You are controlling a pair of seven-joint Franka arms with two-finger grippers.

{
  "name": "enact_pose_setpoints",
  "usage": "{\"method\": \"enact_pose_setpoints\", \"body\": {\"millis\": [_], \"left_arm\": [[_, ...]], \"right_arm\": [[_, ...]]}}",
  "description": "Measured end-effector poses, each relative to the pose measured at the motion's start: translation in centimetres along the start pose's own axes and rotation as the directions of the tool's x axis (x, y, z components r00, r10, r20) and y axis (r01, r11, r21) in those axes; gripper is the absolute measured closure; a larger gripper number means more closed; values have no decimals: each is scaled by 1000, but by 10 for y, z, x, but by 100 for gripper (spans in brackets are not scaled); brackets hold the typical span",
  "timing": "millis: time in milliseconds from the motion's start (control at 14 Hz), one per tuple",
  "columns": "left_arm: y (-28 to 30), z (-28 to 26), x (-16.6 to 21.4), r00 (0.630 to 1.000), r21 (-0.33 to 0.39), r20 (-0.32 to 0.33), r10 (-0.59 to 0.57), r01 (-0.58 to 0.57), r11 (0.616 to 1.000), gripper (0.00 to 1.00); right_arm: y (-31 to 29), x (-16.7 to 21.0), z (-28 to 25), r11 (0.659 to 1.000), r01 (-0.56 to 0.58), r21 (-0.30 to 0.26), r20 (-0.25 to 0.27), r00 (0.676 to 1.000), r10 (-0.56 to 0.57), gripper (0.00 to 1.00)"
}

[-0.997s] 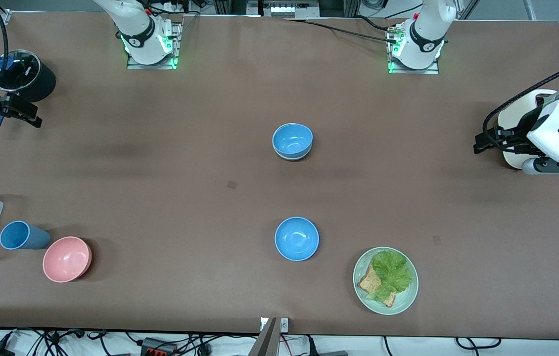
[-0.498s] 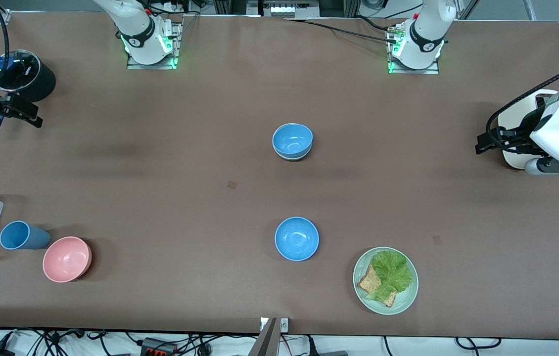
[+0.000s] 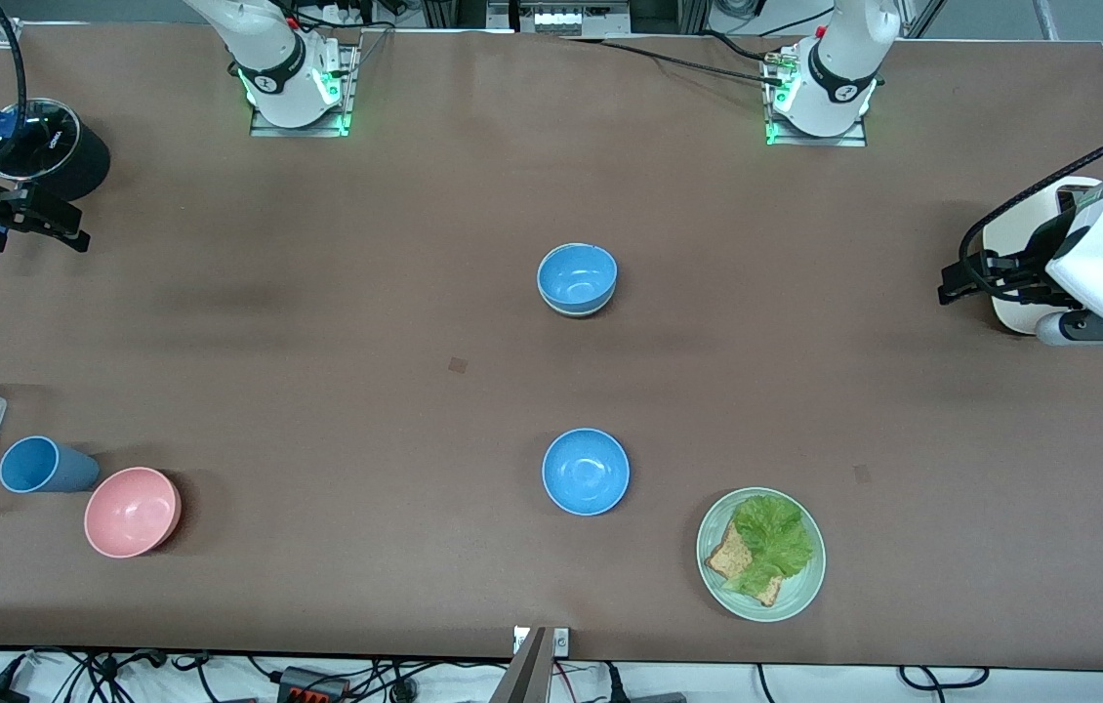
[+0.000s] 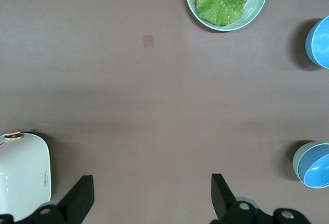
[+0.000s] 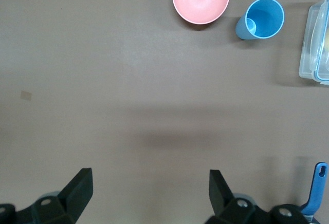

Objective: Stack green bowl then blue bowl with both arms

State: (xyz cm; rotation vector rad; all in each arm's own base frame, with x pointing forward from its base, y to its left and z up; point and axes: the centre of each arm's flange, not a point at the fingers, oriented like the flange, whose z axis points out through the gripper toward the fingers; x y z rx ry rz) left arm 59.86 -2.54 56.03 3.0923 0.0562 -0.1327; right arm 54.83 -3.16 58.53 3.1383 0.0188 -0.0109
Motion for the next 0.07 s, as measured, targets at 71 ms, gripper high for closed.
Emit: {"method": "enact_pose_setpoints", "body": {"millis": [71], "left_arm": [[0,0,0,1000,0,0,0,0,1000,0]], "right_arm": [[0,0,0,1000,0,0,0,1000,0,0]]}}
